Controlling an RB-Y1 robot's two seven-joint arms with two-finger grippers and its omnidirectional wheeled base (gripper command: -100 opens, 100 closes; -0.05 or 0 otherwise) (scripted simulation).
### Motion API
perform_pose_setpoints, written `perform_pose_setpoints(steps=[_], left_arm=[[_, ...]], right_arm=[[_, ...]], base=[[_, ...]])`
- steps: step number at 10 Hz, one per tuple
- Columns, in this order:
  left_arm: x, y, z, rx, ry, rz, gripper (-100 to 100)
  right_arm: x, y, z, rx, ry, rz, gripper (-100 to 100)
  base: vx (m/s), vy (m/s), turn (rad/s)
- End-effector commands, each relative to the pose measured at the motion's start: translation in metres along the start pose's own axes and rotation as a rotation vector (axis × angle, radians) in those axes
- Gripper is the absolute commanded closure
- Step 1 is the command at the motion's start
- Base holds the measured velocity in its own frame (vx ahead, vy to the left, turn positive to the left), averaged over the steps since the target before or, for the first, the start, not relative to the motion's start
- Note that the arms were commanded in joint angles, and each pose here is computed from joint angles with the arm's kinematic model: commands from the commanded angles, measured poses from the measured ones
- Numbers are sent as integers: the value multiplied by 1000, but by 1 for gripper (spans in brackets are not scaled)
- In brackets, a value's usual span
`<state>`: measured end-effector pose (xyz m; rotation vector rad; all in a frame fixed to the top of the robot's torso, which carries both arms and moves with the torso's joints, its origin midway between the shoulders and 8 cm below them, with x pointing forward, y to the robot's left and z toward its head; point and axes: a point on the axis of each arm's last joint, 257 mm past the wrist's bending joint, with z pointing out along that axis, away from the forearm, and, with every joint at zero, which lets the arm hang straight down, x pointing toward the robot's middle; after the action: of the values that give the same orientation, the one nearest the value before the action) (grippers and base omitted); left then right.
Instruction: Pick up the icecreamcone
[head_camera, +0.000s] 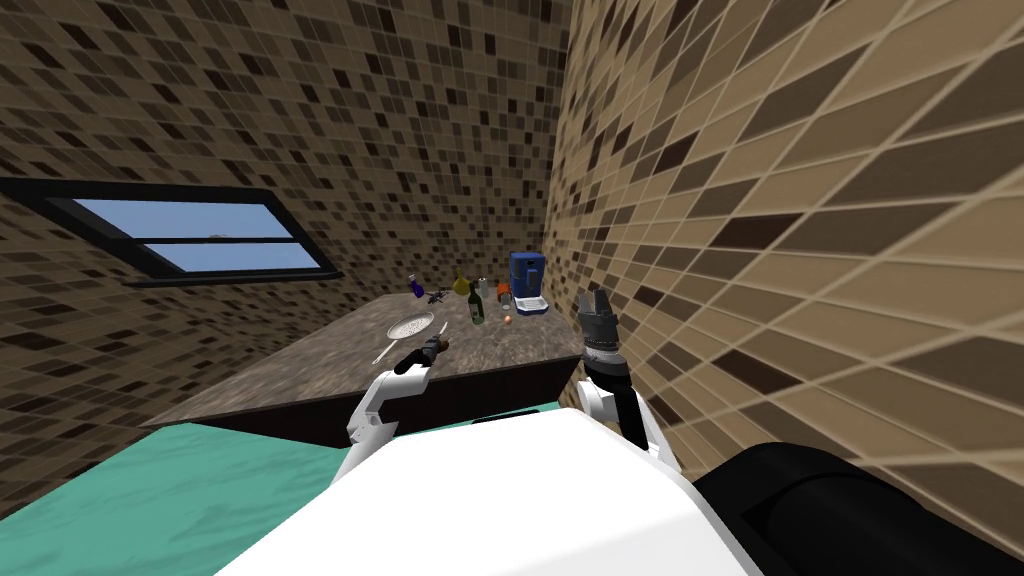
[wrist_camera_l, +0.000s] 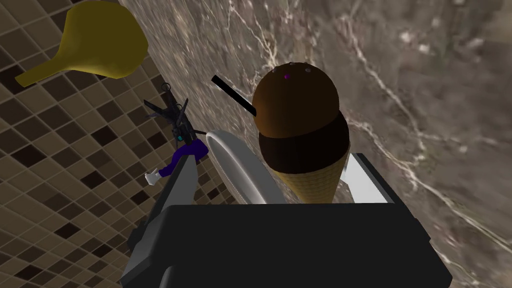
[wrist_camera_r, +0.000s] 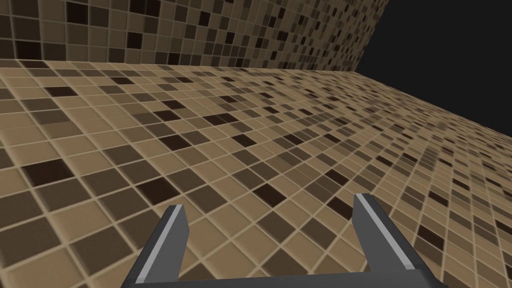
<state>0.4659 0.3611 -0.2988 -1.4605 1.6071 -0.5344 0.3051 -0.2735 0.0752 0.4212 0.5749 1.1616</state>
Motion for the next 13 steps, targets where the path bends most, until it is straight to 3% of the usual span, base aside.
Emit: perform_pose_setpoints(steps=[1,4,5,6,10,11,12,13], left_arm=[[-5,0,6,-2,-6,-4,-100],[-14,1,17,-5,-18,-13,-100],[-12,0,14,-5,-16,-11,-100],[-12,0,15,-5,-16,-12,100],[-12,0,15,-6,-17,-12,100],[-12,0,15,-6,-17,-12,0],[-15,-22,14,31,-21,-17,-100],[-15,-34,14,44,-19,-28,-100]], right_arm=[[0,0,0,0,0,0,0],[0,0,0,0,0,0,0],[0,0,0,0,0,0,0],[0,0,0,0,0,0,0],[0,0,0,0,0,0,0],[0,0,0,0,0,0,0],[0,0,0,0,0,0,0],[0,0,0,0,0,0,0]], base=[[-22,-3,-50],[-16,-4,-50],[-5,-1,-6],[0,0,0],[0,0,0],[0,0,0],[-35,21,-31],[-94,61,-74]])
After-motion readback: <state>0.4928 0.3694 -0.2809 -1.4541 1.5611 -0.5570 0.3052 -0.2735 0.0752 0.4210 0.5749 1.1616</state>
